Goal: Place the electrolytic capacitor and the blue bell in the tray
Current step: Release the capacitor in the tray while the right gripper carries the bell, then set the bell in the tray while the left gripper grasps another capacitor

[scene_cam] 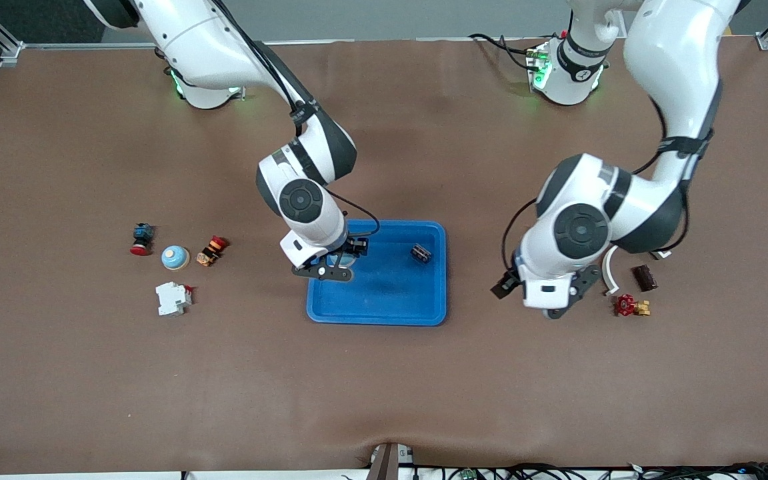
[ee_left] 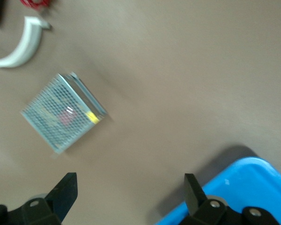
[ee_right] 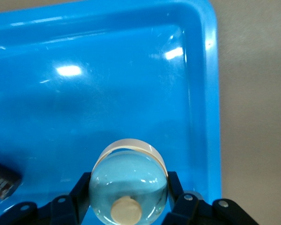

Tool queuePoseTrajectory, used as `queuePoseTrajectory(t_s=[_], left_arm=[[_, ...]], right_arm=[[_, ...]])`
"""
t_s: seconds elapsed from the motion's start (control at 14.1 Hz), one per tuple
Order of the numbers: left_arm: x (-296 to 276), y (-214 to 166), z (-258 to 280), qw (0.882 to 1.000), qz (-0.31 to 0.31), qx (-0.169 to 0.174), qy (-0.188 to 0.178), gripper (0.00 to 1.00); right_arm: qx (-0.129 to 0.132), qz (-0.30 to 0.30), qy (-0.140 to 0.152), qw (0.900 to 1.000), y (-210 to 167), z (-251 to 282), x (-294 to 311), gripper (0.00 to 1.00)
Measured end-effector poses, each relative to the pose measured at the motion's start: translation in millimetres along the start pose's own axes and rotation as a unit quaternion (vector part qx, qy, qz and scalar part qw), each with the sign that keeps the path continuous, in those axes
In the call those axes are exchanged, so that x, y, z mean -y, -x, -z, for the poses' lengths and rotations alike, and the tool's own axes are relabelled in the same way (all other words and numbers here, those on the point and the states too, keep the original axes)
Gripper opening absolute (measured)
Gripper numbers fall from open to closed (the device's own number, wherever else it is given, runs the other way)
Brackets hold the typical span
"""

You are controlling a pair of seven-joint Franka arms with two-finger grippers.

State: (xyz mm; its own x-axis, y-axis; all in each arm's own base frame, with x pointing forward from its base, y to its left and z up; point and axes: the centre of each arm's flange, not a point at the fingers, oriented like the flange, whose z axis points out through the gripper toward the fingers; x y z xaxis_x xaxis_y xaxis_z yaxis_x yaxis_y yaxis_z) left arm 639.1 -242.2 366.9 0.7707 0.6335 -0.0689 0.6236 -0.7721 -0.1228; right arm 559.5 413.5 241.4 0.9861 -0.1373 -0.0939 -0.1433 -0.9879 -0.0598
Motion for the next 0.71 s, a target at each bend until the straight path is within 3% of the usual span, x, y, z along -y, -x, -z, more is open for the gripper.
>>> queuePoseTrajectory(t_s=[0.28, 0.71], left_arm=[[70.4, -54.5, 1.8, 0.998, -0.060, 0.006, -0.019, 1.00], [147.9, -115.9, -22.6, 0.994, -0.103, 0.033, -0.032, 1.00]], right_arm=[[-0.012, -0.004, -0.005, 1.000, -1.0, -27.5, -7.8, 0.69], [-0.006, 0.006, 0.003, 1.000, 13.6, -52.3, -2.4, 0.69]])
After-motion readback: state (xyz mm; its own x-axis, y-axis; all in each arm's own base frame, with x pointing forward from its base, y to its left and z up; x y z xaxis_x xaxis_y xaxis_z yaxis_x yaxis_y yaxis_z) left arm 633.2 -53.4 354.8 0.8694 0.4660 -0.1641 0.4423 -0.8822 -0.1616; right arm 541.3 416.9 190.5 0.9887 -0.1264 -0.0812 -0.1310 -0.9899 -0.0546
